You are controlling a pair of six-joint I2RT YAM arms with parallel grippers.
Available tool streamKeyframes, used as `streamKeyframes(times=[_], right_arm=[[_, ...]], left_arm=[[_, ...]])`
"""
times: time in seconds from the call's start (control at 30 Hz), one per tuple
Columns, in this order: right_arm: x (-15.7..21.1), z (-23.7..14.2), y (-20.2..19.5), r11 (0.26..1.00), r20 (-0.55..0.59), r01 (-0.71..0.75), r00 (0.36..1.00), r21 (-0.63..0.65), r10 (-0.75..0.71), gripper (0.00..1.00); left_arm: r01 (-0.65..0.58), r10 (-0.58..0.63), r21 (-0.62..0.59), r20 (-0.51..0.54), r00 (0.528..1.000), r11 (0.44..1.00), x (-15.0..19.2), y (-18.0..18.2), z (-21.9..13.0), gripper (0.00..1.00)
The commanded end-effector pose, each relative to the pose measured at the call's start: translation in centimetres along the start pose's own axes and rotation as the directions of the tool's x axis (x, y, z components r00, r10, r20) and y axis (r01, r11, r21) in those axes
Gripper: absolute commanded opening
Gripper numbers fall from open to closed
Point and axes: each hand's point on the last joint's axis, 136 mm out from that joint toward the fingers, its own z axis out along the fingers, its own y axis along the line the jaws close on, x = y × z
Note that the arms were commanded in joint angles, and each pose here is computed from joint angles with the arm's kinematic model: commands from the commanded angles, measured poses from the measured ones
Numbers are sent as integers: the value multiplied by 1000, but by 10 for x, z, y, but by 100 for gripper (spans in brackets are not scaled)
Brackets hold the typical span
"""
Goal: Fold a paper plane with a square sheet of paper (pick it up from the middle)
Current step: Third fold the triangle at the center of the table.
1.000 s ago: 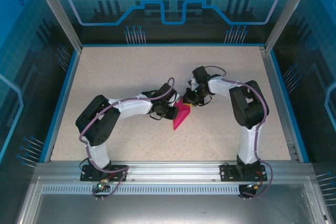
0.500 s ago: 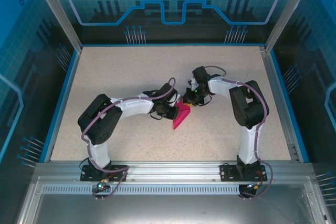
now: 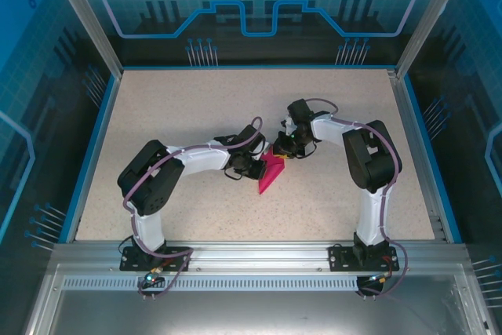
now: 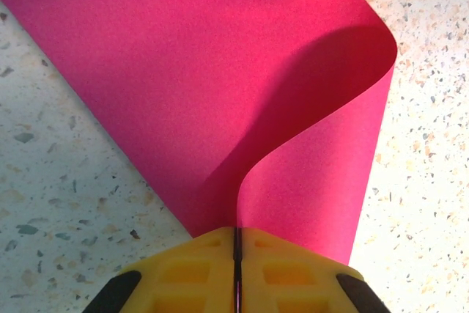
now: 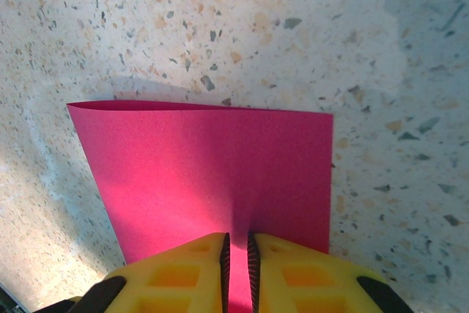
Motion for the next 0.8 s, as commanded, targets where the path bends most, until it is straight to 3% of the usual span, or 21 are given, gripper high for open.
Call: streamKeyframes(times=[0.0,0.33,0.53,0.77], right_arm=[[8,1,6,1000,-27,6,1000,2,-6,18],[-17,-64,33,993,136,28,991,-115,-12,22],[19,-74,26,984,174,1,984,-179,31,14],[83,-46,34,966,111,-3,993,-260,33,7]], left_arm=[[21,-21,-11,-26,999,1000,3,5,6,9],[26,-27,-23,-42,999,999,13,10,7,9],[21,-22,-14,-37,999,1000,10,8,6,9],[16,-16,-5,-36,999,1000,9,6,7,9]])
